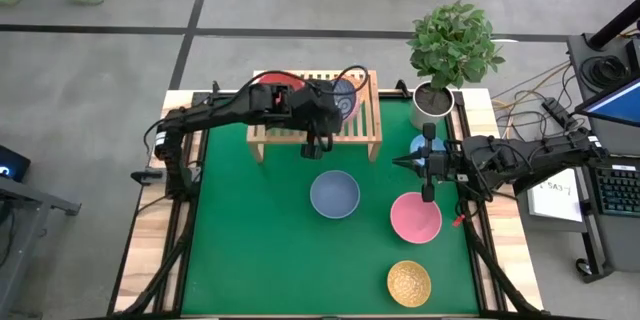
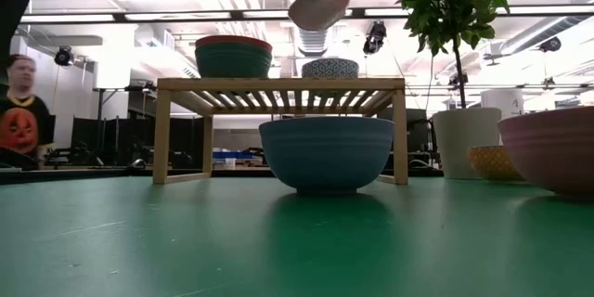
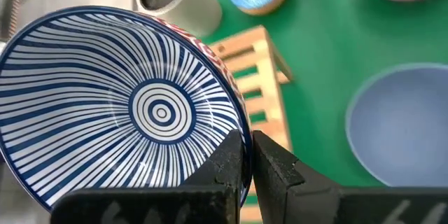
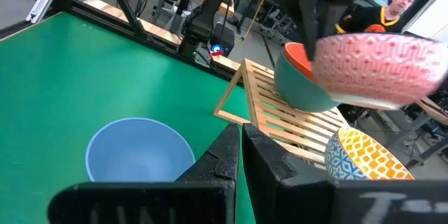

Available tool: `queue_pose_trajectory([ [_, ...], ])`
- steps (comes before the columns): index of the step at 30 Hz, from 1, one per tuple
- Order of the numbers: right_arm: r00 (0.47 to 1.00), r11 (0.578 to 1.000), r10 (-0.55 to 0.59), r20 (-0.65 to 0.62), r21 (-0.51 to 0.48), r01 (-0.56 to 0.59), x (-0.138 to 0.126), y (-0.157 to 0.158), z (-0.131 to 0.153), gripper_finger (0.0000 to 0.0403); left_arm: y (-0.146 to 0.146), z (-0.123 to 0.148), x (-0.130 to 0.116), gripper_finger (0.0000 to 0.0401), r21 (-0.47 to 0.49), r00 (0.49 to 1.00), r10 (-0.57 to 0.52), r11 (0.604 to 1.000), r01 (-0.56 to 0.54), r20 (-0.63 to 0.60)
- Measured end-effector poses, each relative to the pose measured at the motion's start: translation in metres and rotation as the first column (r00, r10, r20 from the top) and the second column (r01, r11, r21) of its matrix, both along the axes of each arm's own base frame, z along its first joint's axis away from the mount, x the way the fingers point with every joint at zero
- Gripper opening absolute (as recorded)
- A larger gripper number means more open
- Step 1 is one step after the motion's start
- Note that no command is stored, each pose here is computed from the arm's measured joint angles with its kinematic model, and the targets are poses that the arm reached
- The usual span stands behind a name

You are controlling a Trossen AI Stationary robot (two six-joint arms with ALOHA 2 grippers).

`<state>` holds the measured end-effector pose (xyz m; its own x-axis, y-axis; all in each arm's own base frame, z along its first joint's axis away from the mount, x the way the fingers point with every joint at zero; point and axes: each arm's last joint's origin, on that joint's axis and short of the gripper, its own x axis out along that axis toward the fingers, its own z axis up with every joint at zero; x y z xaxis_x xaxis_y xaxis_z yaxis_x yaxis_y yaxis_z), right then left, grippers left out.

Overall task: Place and stack bowls onto a shelf
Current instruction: Stack the small blue patterned bowl on the small orange bowl on the shelf

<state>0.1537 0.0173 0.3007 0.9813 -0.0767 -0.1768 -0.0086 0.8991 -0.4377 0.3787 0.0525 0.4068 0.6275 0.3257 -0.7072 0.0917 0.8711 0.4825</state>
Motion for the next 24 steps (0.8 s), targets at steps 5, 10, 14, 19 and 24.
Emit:
queue_pose_trajectory([
  [5, 1.000, 1.000, 0.000, -0.001, 0.000, 0.000, 0.000, 0.000, 0.000, 0.0009, 0.011, -0.003, 0.011, 0.0005, 0.045, 0.999, -0.017, 0.999, 0.015, 0.045],
  [10, 1.000, 1.000, -0.005, -0.011, 0.005, 0.005, 0.000, 0.000, -0.001, 0.0009, 0.028, -0.012, 0.016, 0.0005, 0.065, 1.000, -0.006, 0.998, 0.005, 0.006],
  [14, 1.000, 1.000, -0.011, -0.022, 0.011, 0.011, 0.000, 0.000, -0.002, 0.0009, 0.044, -0.019, 0.017, 0.0005, 0.066, 0.999, 0.030, 0.997, -0.029, -0.013],
  [19, 0.999, 1.000, -0.014, -0.035, 0.023, 0.015, 0.000, 0.000, -0.004, 0.0009, 0.063, -0.025, 0.018, 0.0005, 0.049, 0.997, 0.073, 0.996, -0.072, -0.024],
  [24, 0.999, 0.999, -0.016, -0.038, 0.033, 0.017, -0.001, 0.000, -0.004, 0.0009, 0.071, -0.036, 0.022, 0.0005, 0.022, 0.996, 0.080, 0.997, -0.079, -0.050],
])
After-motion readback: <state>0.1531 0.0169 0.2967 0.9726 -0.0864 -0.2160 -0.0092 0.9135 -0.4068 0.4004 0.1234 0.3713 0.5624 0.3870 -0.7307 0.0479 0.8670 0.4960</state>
